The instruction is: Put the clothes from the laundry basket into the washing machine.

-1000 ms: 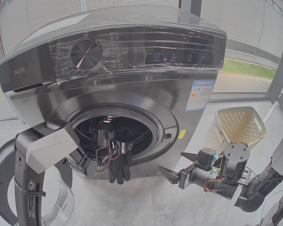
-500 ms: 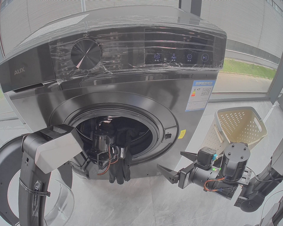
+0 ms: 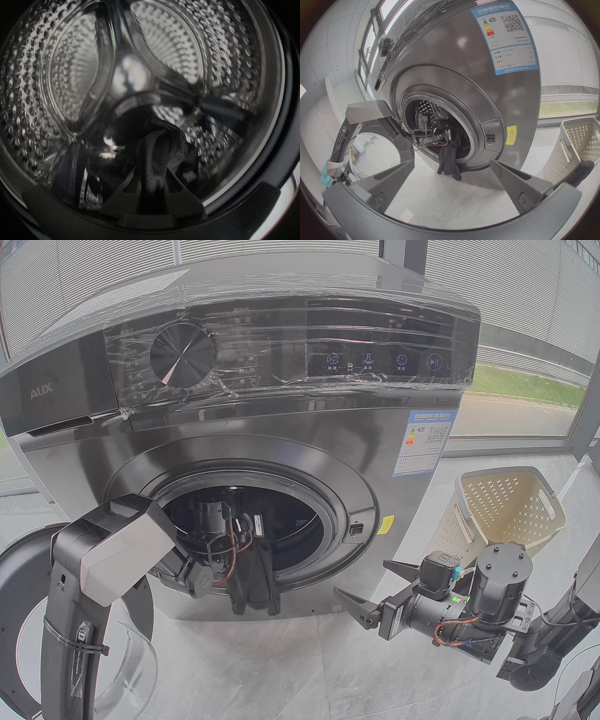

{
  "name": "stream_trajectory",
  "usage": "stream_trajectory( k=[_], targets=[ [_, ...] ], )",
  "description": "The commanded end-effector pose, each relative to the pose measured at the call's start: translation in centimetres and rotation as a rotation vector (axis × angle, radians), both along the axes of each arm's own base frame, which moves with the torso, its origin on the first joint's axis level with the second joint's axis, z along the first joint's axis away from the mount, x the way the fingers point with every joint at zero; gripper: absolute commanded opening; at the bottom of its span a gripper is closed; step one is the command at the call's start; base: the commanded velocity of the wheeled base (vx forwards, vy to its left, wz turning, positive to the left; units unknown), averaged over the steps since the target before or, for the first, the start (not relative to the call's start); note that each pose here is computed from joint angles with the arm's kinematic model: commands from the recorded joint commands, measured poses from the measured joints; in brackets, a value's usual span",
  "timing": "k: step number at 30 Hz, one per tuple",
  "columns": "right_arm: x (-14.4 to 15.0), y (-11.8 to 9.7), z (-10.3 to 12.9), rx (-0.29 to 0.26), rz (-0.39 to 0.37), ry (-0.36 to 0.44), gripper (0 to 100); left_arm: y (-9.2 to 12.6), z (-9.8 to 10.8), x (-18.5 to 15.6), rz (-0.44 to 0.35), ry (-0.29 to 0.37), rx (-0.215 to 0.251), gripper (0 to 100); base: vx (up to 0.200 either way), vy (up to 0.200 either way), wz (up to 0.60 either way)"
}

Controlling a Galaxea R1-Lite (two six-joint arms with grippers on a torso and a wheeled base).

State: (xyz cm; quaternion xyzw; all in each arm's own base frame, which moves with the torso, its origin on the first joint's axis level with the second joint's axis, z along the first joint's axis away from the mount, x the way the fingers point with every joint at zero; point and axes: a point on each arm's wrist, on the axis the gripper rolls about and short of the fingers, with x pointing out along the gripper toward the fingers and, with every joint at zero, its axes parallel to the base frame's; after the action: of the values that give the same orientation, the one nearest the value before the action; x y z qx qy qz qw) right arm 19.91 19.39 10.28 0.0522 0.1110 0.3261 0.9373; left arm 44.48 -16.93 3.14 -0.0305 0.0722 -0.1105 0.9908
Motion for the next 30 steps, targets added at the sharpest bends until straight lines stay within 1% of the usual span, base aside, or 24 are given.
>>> stream_trajectory(
  k=[1, 2, 4, 6, 10, 11, 15, 17, 20, 23, 24, 26, 28, 30],
  targets=[
    [0.1, 0.0, 0.0, 0.002, -0.001, -0.002, 100, 0.5, 1.8, 2.6, 0.072, -0.132, -0.075, 0, 0.000, 0.000, 0.00],
    [0.1, 0.0, 0.0, 0.001, -0.002, -0.004, 100, 0.6, 2.2, 3.1, 0.083, -0.159, -0.087, 0, 0.000, 0.000, 0.00],
    [0.2, 0.0, 0.1, 0.004, -0.003, -0.006, 100, 0.6, 2.7, 3.4, 0.100, -0.184, -0.107, 0, 0.000, 0.000, 0.00],
    [0.2, 0.0, 0.1, 0.002, -0.005, -0.005, 100, 0.6, 2.9, 3.4, 0.103, -0.186, -0.119, 0, 0.000, 0.000, 0.00],
    [0.2, 0.0, 0.0, -0.001, -0.005, -0.002, 100, 0.9, 2.6, 3.2, 0.108, -0.169, -0.112, 0, 0.000, 0.000, 0.00],
    [0.2, 0.0, 0.0, -0.001, -0.005, -0.002, 100, 0.9, 2.5, 3.1, 0.105, -0.164, -0.113, 100, 0.000, 0.000, 0.00],
    [0.1, -0.1, 0.0, 0.000, -0.005, -0.003, 100, 0.7, 2.5, 2.4, 0.099, -0.139, -0.115, 100, 0.000, 0.000, 0.00],
    [0.1, -0.2, 0.0, 0.000, -0.007, -0.003, 100, 0.8, 2.5, 2.0, 0.095, -0.125, -0.110, 100, 0.000, 0.000, 0.00],
    [0.0, -0.2, 0.0, -0.002, -0.005, -0.001, 100, 1.0, 2.6, 0.9, 0.076, -0.086, -0.094, 100, 0.000, 0.000, 0.00],
    [-0.1, -0.1, -0.1, -0.003, 0.001, 0.002, 100, 0.9, 1.8, -0.6, 0.037, -0.016, -0.058, 100, 0.000, 0.000, 0.00],
    [-0.1, -0.1, 0.0, -0.003, 0.001, 0.000, 100, 0.9, 1.7, -0.8, 0.031, -0.005, -0.055, 100, 0.000, 0.000, 0.00],
    [-0.2, 0.0, -0.1, -0.003, 0.002, 0.002, 100, 1.0, 0.8, -2.5, -0.023, 0.078, -0.009, 100, 0.000, 0.000, 0.00],
    [-0.2, 0.0, -0.1, -0.003, 0.004, 0.002, 100, 1.0, 0.0, -3.3, -0.050, 0.121, 0.025, 100, 0.000, 0.000, 0.00],
    [-0.2, 0.0, -0.1, -0.003, 0.002, 0.002, 100, 1.1, -0.8, -3.8, -0.069, 0.148, 0.049, 100, 0.000, 0.000, 0.00]
  ],
)
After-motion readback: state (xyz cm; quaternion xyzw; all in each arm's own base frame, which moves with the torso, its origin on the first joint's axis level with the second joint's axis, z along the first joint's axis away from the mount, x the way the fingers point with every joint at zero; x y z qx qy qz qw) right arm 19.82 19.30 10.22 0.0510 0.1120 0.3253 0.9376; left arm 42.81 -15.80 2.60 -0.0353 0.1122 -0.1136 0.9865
